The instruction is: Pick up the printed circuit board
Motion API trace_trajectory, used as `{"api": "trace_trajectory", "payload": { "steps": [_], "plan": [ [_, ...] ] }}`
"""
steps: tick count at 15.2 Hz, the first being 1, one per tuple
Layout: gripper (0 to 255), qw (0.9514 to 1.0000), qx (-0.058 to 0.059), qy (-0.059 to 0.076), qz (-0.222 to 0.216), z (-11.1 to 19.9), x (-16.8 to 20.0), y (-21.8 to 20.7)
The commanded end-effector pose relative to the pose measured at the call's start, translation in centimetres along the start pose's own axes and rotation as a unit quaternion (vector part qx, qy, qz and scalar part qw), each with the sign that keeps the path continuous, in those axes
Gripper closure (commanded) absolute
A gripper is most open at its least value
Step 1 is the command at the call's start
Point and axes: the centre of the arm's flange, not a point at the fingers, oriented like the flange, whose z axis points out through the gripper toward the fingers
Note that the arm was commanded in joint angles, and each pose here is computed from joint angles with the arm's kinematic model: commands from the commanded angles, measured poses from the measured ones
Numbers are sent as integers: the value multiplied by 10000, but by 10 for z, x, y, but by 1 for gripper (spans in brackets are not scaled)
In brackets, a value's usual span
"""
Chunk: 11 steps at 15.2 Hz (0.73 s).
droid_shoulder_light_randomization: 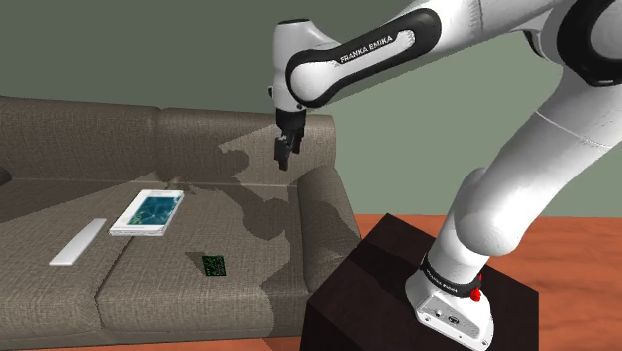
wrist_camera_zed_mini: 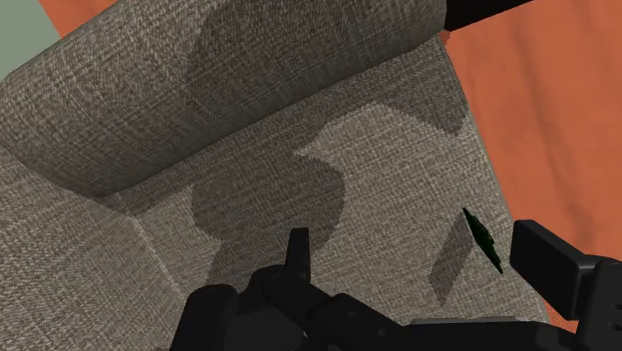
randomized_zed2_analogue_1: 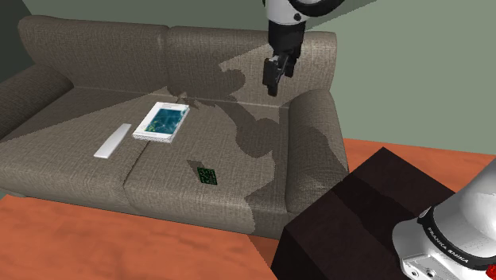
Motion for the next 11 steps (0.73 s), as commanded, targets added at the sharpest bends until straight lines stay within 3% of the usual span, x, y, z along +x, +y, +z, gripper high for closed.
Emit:
{"api": "trace_trajectory", "payload": {
  "steps": [1,11],
  "plan": [
    [0,9999,32,-48,-124,19,16,-9],
    [0,9968,167,-290,-728,116,91,-64]
  ]
}}
